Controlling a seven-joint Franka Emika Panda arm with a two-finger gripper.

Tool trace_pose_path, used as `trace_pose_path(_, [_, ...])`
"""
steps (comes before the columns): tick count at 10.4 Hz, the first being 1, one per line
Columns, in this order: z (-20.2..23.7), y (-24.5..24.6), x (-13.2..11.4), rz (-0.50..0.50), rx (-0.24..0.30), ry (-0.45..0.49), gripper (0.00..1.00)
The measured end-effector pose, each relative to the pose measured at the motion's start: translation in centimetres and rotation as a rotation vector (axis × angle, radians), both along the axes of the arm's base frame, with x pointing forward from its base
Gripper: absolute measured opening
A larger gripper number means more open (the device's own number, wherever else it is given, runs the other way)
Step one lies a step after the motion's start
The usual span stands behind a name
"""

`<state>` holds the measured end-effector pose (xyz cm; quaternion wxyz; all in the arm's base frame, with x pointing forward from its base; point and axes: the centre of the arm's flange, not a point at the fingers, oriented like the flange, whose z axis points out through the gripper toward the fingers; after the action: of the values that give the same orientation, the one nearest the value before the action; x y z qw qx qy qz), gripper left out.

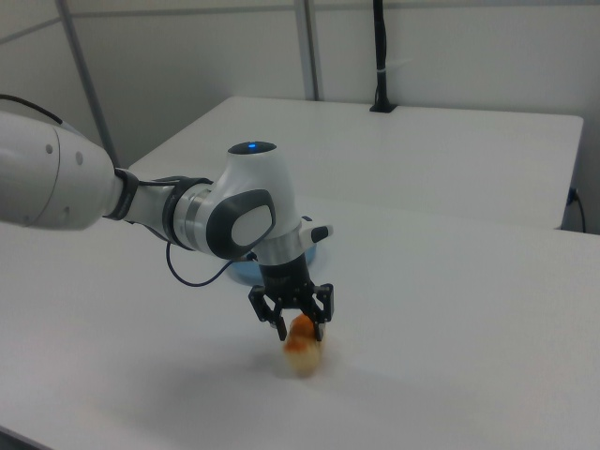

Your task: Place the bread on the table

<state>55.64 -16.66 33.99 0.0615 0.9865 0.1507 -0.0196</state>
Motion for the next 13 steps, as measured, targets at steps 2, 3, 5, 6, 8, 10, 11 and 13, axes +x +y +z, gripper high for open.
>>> trace_pose_path(2, [0.0,-0.3,-0.3,-0.008,0.003,0.017,0.93])
trace_pose_path(3, [0.0,-0.4,-0.3,-0.008,0.003,0.018,1.0])
trace_pose_path(5, [0.5,-0.5,-0.4,-0.013,0.003,0.032,1.0])
trace_pose_path(6, [2.2,-0.6,-0.6,-0.031,0.012,0.058,1.0])
trace_pose_path(8, [9.8,-0.5,-0.9,-0.136,0.135,0.071,1.0])
trace_pose_path(10, [20.0,-0.4,-2.4,-0.232,0.24,0.059,1.0])
trace_pose_path(11, [24.0,0.3,-2.8,-0.308,0.247,0.029,1.0])
trace_pose_path(13, [27.1,3.2,-2.1,-0.454,0.238,-0.018,1.0])
